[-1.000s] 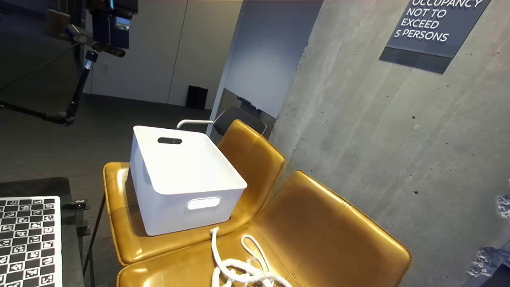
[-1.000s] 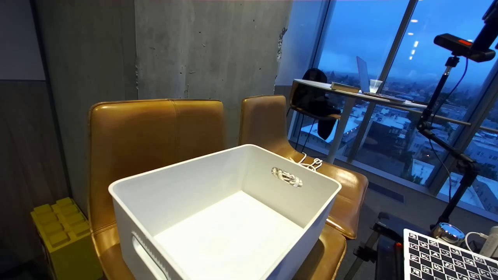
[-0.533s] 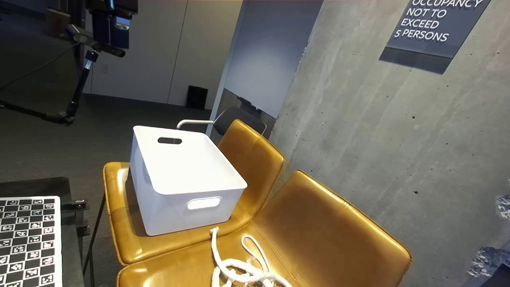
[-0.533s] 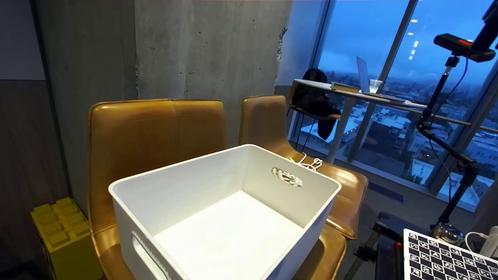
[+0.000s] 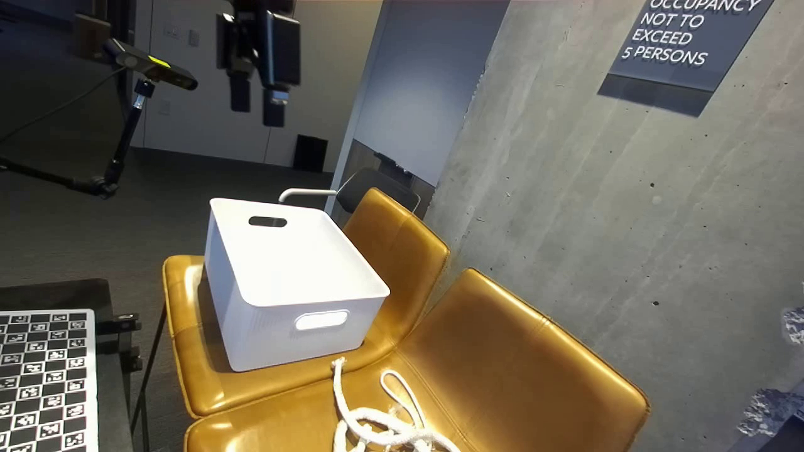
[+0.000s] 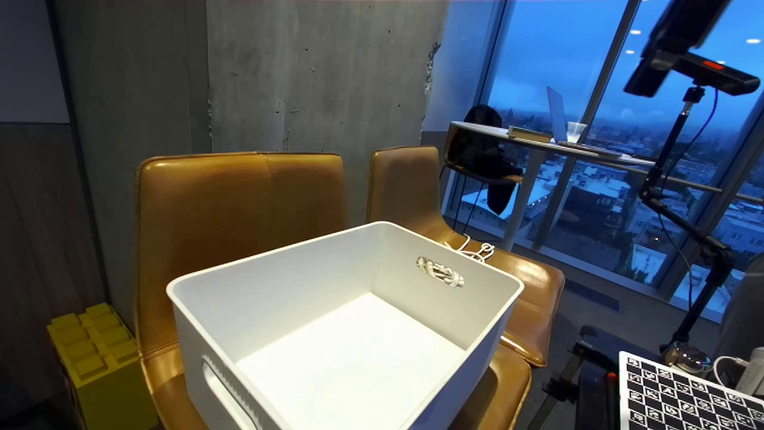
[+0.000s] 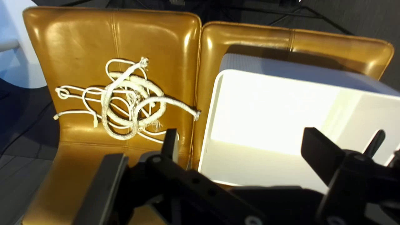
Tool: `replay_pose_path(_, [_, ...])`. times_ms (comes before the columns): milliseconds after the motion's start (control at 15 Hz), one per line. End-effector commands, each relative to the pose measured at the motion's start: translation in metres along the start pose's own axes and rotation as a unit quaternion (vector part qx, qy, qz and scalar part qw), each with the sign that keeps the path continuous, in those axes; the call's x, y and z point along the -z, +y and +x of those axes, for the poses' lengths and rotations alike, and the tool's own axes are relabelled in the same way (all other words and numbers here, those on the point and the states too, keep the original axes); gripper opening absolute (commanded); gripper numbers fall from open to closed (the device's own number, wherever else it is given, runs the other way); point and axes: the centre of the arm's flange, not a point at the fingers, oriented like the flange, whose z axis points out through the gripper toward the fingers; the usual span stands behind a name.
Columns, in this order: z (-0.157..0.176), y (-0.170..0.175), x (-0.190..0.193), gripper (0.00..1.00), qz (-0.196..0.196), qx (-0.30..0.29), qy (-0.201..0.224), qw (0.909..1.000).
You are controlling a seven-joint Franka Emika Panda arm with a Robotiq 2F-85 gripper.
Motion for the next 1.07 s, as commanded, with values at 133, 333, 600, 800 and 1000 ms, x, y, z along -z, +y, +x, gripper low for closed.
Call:
replay_pose_path(133, [0.095, 0.052, -0.056, 1.0, -0.001, -0.074, 0.072, 0.9946])
replay_pose_path(333, [0.118, 0.083, -0.099, 1.0, -0.009, -0.13, 0.092, 0.9872])
replay_pose_path(600, [0.134, 0.105, -0.15, 1.0, -0.006, -0.217, 0.073, 0.9734])
replay_pose_path(800, [0.142, 0.107, -0.183, 1.0, -0.009, -0.282, 0.053, 0.958])
replay_pose_path(1000, [0.15, 0.119, -0.227, 1.0, -0.021, -0.328, 0.034, 0.9438])
